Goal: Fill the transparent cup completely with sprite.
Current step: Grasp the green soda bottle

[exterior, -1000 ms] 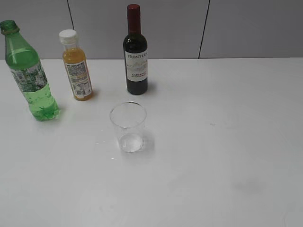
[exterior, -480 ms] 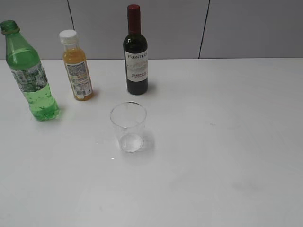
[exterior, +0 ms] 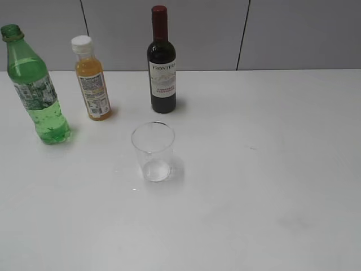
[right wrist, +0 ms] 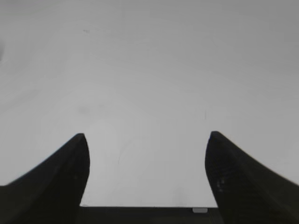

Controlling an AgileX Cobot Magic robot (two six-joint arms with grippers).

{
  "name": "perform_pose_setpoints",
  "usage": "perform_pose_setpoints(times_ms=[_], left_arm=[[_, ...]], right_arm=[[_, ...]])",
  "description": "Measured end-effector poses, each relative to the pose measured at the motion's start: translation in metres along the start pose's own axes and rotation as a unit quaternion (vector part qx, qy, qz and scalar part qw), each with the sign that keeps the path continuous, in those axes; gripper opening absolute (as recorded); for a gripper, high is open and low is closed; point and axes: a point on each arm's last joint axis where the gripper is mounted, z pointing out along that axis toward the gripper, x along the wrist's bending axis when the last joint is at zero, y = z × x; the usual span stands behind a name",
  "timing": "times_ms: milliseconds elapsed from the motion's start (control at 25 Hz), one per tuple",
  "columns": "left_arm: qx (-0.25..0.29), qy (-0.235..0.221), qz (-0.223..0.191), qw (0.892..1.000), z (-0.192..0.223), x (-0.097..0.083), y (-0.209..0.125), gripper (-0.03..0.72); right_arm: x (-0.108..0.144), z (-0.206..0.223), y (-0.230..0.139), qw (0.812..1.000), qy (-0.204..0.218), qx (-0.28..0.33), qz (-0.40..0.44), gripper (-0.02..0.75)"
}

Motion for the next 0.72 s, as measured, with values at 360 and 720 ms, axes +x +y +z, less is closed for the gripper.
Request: perform_pose_setpoints(times_ms=[360, 720], left_arm=[[0.0, 0.0, 0.0, 1.0, 0.0, 0.0, 0.0, 0.237], [0.0, 0.0, 0.0, 1.0, 0.0, 0.0, 0.0, 0.237]], right_arm=[[0.002, -0.024, -0.016, 0.996, -0.001, -0.093, -0.016, 0.583], [0.003, -0.025, -0.016, 0.993, -0.004, -0.093, -0.074, 0.582]])
